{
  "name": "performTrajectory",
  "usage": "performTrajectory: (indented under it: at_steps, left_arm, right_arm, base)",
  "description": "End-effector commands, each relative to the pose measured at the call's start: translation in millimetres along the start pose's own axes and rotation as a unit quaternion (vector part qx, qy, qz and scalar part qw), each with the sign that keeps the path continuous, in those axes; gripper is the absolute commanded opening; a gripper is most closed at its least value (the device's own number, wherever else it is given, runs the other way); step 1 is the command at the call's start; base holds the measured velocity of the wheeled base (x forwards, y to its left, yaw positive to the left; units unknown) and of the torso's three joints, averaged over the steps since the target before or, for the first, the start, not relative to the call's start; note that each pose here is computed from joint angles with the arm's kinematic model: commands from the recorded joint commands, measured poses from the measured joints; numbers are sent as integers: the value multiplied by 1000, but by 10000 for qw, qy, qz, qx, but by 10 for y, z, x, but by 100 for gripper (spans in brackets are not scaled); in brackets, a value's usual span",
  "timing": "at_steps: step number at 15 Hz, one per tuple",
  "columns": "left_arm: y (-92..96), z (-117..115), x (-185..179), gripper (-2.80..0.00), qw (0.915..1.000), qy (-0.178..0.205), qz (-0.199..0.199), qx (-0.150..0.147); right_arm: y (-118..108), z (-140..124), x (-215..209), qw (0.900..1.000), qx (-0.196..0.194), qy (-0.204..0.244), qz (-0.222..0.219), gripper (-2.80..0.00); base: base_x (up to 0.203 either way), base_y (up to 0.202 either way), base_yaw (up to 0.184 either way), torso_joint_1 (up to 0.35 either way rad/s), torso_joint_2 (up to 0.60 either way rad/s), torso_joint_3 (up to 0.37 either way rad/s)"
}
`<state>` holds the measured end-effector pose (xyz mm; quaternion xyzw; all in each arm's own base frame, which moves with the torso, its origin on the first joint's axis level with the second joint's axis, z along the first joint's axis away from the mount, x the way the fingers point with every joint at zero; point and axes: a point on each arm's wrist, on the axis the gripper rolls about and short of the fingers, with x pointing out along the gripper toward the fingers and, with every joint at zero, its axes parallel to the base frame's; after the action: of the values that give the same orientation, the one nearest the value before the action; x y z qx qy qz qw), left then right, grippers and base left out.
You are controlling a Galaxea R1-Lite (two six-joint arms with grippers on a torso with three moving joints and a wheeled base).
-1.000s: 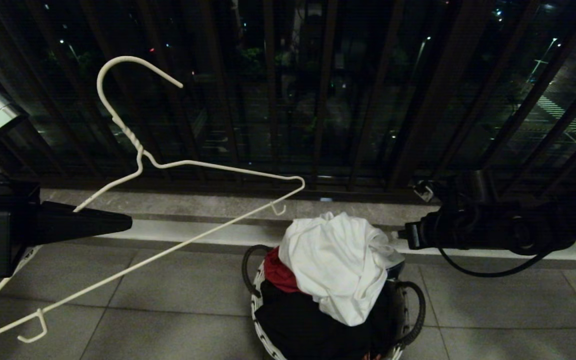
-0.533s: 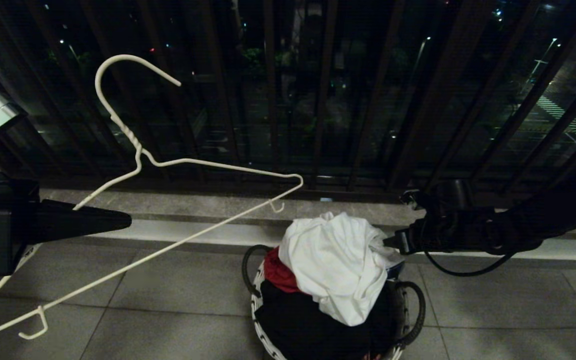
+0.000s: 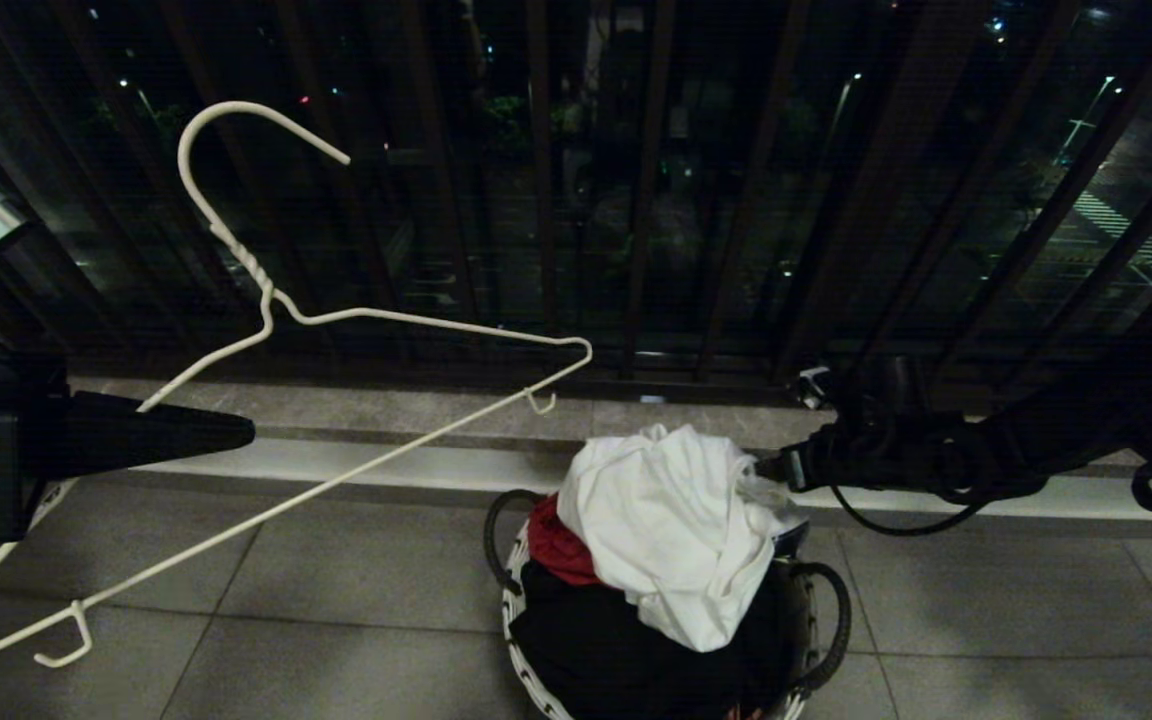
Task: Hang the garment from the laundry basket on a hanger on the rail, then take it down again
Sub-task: Pick up clothes from the basket
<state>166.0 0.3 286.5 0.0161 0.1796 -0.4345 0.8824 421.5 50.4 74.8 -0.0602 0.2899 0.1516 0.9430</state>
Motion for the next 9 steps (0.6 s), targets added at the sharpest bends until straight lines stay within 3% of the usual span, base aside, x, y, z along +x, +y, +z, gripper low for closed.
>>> performTrajectory:
  at_steps: [1,9]
  left_arm:
    - [-12,-2,-10,-280,10000,-15,-12,14]
    - [21,-12,1,-280,9999,48,98,-24]
  right_arm:
    - [-36,6,92,10000,-53,-18,-53,0]
    - [26,-7,-73,9997,-89,205,43,0]
  base:
    - [0,0,0,0,0,0]
    - [0,0,0,0,0,0]
